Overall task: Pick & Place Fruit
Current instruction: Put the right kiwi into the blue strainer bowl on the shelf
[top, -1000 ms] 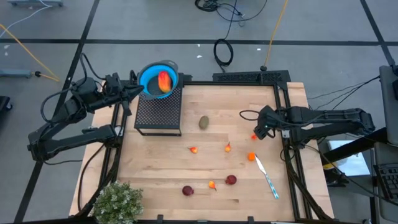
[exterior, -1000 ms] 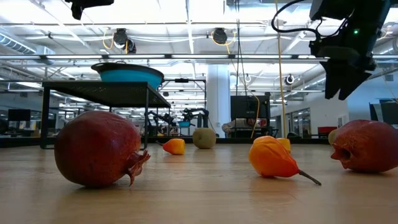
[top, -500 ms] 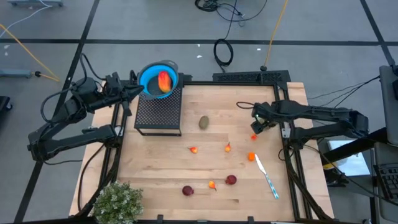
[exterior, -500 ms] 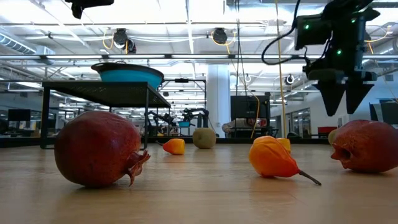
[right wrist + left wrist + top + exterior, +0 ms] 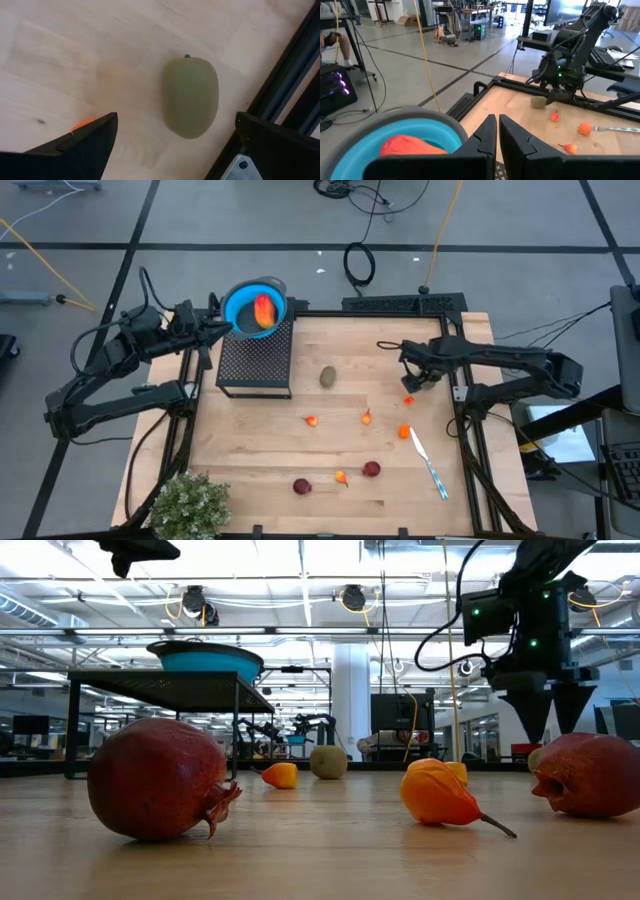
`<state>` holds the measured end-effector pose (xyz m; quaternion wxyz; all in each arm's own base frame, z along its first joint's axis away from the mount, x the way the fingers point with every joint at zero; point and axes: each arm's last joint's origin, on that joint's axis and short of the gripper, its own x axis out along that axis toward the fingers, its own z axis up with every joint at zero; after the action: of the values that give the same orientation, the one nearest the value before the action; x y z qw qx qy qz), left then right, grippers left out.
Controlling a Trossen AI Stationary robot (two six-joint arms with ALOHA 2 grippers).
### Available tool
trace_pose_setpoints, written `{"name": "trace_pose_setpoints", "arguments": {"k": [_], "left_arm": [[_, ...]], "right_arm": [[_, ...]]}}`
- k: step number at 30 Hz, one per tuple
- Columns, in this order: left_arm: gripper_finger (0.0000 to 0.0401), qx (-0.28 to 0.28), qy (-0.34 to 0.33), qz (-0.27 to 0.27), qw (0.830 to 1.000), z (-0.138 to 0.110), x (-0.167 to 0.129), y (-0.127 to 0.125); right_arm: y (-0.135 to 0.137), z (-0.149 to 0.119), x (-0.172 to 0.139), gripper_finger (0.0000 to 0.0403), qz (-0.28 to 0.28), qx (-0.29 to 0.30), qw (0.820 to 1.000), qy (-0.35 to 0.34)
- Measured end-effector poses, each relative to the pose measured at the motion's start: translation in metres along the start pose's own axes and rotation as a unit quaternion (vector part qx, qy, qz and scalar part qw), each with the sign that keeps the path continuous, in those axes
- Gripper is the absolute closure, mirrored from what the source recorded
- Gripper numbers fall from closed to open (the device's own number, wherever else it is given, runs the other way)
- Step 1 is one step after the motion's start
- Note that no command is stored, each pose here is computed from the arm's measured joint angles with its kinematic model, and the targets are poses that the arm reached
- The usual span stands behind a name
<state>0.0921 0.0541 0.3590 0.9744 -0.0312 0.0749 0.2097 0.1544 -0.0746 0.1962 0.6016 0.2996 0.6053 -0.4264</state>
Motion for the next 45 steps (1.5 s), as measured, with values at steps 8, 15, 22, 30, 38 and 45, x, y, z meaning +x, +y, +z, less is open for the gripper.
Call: {"name": "trace_pose_setpoints", "arguments": {"k": [8, 15, 22, 30, 38, 45], "left_arm": [[0.0382, 0.001, 0.0, 0.0, 1.0, 0.0, 0.0, 0.0], [0.0382, 0.001, 0.0, 0.0, 1.0, 0.0, 0.0, 0.0], [0.0382, 0.001, 0.0, 0.0, 1.0, 0.0, 0.0, 0.0], [0.0382, 0.002, -0.001, 0.0, 1.0, 0.0, 0.0, 0.0], [0.0382, 0.002, -0.001, 0.0, 1.0, 0.0, 0.0, 0.0], [0.0382, -0.001, -0.001, 0.0, 1.0, 0.0, 0.0, 0.0]], "right_arm": [[0.0, 0.009, 0.011, 0.0007, -0.018, 0.015, 0.999, 0.025], [0.002, 0.017, 0.027, 0.0007, -0.002, 0.017, 0.999, 0.051], [-0.004, 0.004, 0.051, 0.0007, -0.014, 0.039, 0.995, 0.092], [-0.007, -0.002, 0.054, 0.0007, -0.006, 0.055, 0.996, 0.076], [-0.004, 0.004, 0.051, 0.0007, 0.026, 0.061, 0.997, 0.029], [-0.002, 0.006, 0.051, 0.0015, 0.035, 0.065, 0.997, 0.017]]}}
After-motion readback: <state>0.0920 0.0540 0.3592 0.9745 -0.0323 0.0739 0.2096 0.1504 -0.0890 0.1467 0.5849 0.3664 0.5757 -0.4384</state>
